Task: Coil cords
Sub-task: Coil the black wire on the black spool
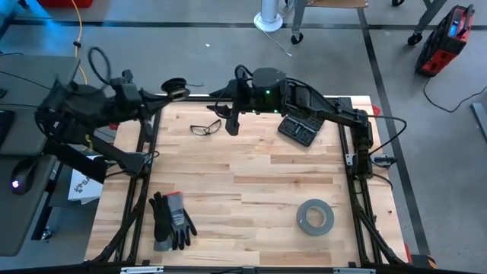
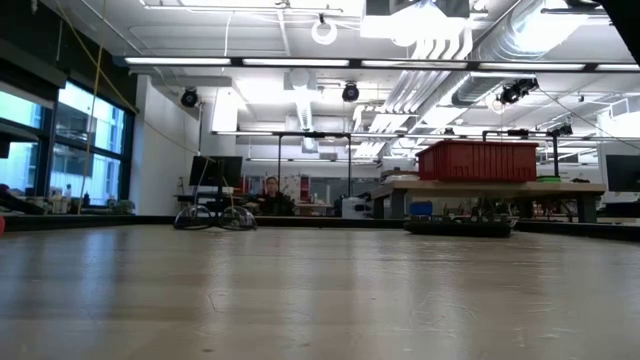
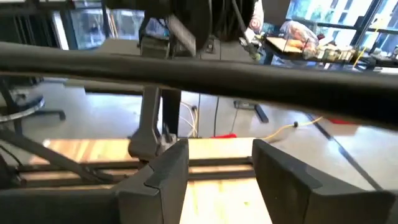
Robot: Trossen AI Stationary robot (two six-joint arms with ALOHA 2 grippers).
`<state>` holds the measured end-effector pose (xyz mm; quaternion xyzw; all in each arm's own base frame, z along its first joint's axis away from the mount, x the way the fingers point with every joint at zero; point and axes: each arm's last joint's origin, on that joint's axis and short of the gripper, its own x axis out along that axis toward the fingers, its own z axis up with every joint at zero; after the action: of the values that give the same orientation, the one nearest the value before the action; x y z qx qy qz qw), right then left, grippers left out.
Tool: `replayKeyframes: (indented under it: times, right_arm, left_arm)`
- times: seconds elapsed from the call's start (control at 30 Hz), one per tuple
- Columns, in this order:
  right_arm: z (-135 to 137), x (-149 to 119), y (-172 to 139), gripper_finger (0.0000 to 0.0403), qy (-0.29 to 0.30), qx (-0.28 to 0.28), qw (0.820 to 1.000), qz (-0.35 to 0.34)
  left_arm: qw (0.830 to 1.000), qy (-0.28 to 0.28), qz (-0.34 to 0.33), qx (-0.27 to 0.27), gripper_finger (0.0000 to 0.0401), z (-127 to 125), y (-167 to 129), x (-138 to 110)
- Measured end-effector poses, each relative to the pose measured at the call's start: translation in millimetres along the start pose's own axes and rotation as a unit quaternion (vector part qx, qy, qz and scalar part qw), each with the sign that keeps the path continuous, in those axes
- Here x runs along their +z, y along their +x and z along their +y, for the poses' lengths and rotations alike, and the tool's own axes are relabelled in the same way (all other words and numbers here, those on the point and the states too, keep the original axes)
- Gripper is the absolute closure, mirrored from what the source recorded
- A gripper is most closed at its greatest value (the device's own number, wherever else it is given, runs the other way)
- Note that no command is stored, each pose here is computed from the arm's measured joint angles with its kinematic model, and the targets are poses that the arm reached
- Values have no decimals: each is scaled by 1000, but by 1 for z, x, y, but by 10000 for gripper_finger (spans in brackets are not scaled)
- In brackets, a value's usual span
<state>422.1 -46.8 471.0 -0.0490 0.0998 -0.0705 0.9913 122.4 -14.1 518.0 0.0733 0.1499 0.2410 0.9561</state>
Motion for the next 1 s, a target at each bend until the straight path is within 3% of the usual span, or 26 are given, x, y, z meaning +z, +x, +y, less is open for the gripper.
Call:
replayKeyframes:
  times: [0.27,0.63,0.73,1.0]
  right_arm:
    - [5,0,-1,229,-74,-8,997,8]
    - [-6,8,-3,229,-33,-24,999,-32]
    - [-6,8,-3,229,-24,-4,999,-35]
    - [-8,4,2,230,-77,12,996,-32]
  left_arm:
    - [998,-26,-16,-51,400,5,-9,7]
    - [997,-43,-16,-68,400,4,-8,8]
    - [996,-46,-19,-68,400,4,-8,9]
    - [994,-61,-43,-82,400,2,-8,15]
